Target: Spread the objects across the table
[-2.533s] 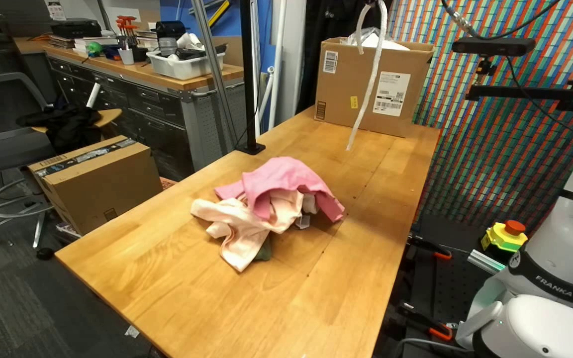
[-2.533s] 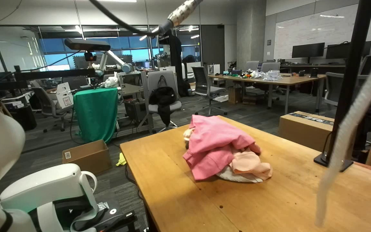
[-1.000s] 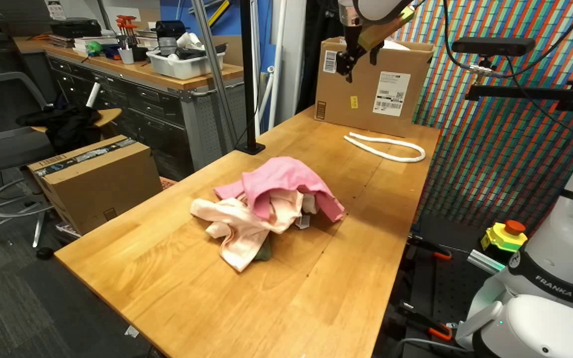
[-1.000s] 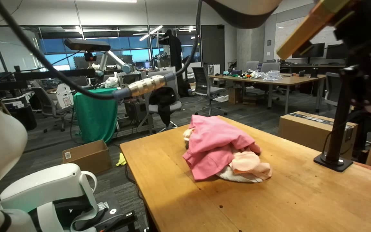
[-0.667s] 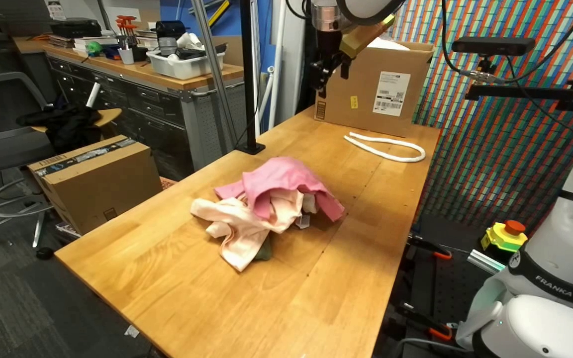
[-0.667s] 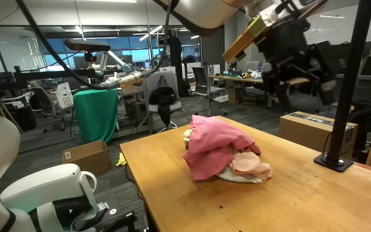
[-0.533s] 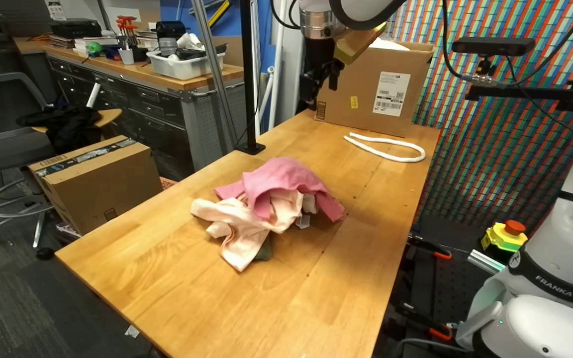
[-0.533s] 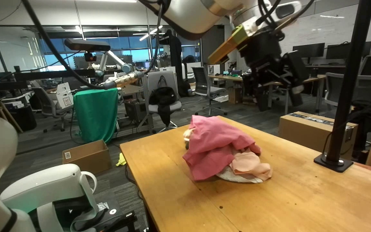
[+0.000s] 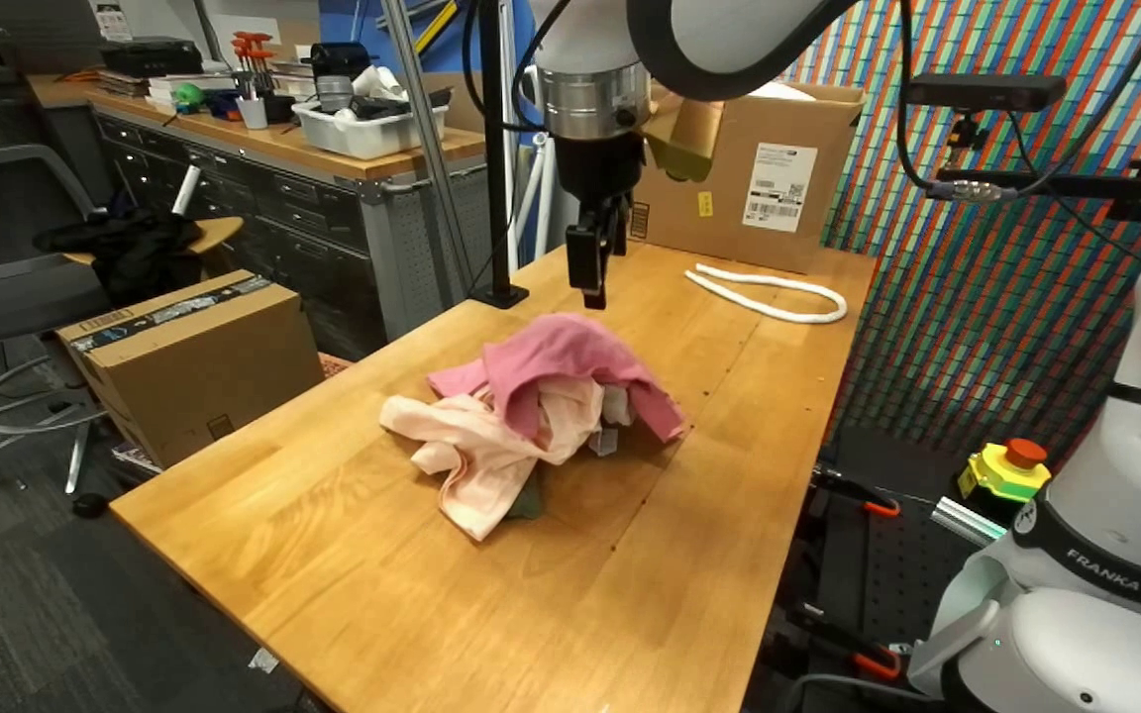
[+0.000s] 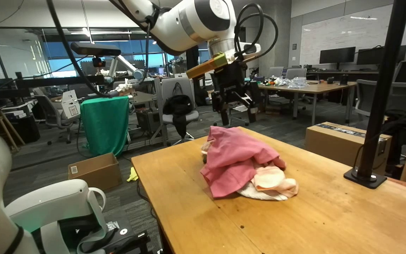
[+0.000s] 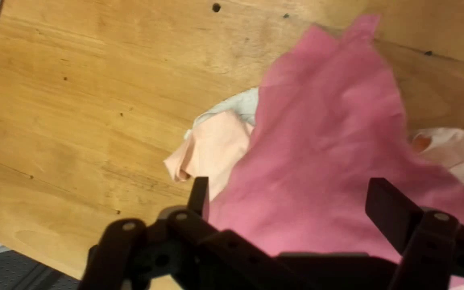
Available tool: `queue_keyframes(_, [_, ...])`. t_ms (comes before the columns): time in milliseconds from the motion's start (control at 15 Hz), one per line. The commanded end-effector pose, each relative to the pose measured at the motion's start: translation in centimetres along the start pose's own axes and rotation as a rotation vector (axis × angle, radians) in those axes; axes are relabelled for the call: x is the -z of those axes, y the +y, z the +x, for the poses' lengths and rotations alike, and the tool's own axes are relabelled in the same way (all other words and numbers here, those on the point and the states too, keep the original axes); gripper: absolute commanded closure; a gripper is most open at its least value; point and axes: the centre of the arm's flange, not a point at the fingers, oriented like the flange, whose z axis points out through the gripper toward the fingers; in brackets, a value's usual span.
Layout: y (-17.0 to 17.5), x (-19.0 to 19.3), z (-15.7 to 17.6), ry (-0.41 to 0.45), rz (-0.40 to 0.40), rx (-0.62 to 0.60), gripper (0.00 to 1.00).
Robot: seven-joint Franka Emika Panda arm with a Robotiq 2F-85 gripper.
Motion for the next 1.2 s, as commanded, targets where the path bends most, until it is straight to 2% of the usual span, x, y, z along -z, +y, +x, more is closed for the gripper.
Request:
queue_keyframes(0, [-3.4, 0.6, -0.1, -0.038, 0.041, 0.123, 0.00])
queue_keyframes(267, [-7.0, -0.3, -0.3, -0.063, 0.047, 0.224, 0.00])
queue_keyframes(667, [-11.2, -3.8, 1.7, -0.069, -0.073, 0.288, 0.00])
queue_keyframes(867, [-12.1, -4.6, 2.8, -0.053, -0.116, 0.307, 0.00])
queue_keyframes(1133, [-12.6, -3.5, 5.1, -0.010, -0.161, 0.300, 0.00])
